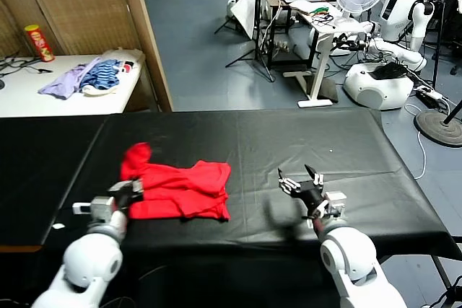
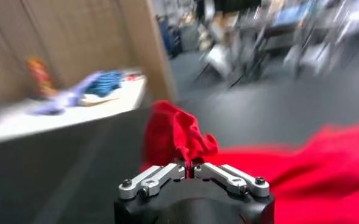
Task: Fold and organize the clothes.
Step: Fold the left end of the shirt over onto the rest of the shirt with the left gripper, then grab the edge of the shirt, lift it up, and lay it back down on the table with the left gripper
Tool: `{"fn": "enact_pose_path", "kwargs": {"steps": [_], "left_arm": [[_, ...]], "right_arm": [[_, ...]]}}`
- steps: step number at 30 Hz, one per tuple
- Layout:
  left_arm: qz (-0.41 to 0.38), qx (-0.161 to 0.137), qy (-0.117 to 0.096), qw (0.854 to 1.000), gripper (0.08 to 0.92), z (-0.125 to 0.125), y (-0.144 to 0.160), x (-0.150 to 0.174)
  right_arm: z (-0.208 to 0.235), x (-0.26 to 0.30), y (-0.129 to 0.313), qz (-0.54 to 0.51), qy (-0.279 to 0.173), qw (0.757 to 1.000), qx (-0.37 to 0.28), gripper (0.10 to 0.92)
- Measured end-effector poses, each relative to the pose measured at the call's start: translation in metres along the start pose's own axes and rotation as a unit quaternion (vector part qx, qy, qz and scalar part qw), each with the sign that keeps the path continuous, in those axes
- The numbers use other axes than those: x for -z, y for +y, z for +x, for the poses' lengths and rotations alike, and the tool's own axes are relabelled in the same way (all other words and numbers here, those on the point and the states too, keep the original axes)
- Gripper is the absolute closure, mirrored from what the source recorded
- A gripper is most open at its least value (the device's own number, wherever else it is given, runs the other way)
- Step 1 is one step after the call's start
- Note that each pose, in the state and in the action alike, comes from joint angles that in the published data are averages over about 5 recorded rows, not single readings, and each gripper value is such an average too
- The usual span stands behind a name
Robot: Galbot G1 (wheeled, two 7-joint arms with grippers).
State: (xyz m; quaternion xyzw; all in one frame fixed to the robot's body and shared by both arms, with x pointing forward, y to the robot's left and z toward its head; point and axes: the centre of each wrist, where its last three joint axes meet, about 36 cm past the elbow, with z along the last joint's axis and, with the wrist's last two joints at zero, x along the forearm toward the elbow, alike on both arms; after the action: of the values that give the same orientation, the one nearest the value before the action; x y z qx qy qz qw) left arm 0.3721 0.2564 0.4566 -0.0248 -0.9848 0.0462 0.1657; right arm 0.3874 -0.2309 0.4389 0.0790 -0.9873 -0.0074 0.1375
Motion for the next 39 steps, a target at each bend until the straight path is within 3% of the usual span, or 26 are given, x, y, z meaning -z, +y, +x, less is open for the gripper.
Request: {"fn": "enact_pose_path", "kwargs": {"steps": [4, 9, 18, 23, 27, 32, 36, 39], "left_arm": [[0.062, -0.049, 0.007, 0.997, 0.844, -0.002, -0.029, 0.002], [0.106, -0.079, 0.020, 0.991, 0.844, -0.005, -0.055, -0.004], [0.103, -0.071, 0.003, 0.992, 0.844, -0.016, -0.079, -0.018], [0.105, -0.065, 0.007, 0.992, 0.842, -0.020, -0.087, -0.026], [0.121, -0.069, 0.007, 0.990, 0.742, -0.022, -0.095, -0.029], [0.157, -0.072, 0.002, 0.985, 0.476, -0.023, -0.099, -0.023], [0.174, -0.070, -0.017, 0.982, 0.278, -0.018, -0.093, -0.015], [0.169, -0.058, -0.035, 0.983, 0.212, -0.013, -0.081, -0.011]], "right_arm": [[0.001, -0.002, 0.000, 0.001, 0.002, 1.000, -0.003, 0.224], [0.000, -0.004, 0.002, 0.000, 0.004, 1.000, -0.005, 0.224], [-0.002, -0.007, 0.005, -0.001, 0.007, 1.000, 0.001, 0.224], [-0.005, -0.010, 0.007, 0.003, 0.011, 1.000, 0.007, 0.224], [-0.009, -0.009, 0.011, 0.004, 0.011, 1.000, 0.020, 0.224], [-0.015, -0.010, 0.019, 0.004, 0.009, 0.999, 0.051, 0.224], [-0.022, -0.010, 0.030, 0.003, 0.013, 0.996, 0.085, 0.224], [-0.030, -0.010, 0.043, 0.005, 0.015, 0.994, 0.110, 0.224]]}}
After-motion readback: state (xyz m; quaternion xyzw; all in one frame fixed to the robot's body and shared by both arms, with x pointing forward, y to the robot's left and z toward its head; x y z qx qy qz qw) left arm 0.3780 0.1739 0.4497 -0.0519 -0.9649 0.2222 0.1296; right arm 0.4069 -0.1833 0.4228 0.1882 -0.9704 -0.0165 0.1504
